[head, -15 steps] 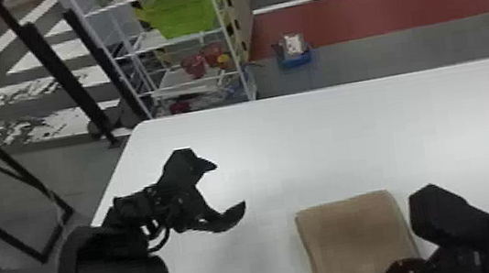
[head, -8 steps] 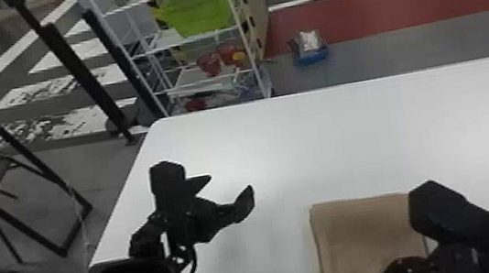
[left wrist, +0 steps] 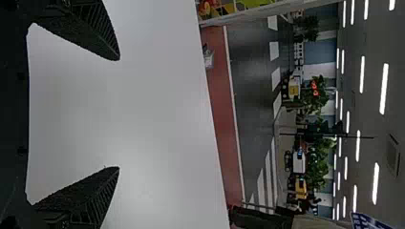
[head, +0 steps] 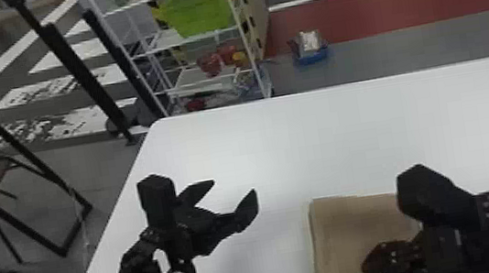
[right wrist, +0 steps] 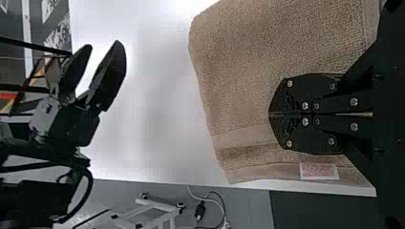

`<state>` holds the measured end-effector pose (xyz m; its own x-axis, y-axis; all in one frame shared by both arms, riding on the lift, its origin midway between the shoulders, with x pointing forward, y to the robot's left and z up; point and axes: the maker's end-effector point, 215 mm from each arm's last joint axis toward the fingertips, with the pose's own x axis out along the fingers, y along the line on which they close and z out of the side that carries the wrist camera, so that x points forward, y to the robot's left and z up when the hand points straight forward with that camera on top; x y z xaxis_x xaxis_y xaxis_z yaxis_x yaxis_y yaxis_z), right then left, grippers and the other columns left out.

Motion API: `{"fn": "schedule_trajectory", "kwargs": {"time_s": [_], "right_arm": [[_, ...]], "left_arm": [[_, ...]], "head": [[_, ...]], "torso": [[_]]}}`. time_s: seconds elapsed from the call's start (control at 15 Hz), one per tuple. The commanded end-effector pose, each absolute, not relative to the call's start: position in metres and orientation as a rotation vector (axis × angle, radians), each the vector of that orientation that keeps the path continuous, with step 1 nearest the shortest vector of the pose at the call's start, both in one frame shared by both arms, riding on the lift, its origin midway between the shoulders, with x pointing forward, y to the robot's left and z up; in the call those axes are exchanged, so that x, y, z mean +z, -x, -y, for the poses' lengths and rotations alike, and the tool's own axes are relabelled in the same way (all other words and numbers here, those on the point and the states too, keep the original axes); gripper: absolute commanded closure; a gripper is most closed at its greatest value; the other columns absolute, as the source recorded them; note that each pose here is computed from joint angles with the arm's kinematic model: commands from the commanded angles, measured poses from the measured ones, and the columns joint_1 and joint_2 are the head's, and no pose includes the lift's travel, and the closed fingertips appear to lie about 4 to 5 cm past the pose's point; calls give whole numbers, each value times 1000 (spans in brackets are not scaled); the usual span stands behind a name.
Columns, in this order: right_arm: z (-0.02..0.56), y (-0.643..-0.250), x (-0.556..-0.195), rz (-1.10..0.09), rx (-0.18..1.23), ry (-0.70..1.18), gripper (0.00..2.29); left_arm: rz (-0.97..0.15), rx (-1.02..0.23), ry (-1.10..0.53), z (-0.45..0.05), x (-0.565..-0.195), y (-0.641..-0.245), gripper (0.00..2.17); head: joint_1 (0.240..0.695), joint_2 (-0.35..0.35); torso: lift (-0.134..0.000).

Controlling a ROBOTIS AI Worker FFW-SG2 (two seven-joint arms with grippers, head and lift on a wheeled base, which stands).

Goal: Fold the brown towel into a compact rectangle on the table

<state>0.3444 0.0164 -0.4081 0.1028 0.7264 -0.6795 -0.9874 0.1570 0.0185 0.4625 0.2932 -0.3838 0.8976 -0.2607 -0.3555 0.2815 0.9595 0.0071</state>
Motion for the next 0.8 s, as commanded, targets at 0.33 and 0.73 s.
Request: {"fn": "schedule_trajectory", "kwargs": {"time_s": [0.33,0.73], "right_arm": [[51,-411,-376,-497,842,274,39],[42,-426,-408,-486,732,255,404]], "left_arm": [[-275,-282,140,-287,-365,-451,66],[-270,-249,152,-287,-379,-444,70]], "head": [[695,350],[695,280]], "torso": [[-134],[-134]]}}
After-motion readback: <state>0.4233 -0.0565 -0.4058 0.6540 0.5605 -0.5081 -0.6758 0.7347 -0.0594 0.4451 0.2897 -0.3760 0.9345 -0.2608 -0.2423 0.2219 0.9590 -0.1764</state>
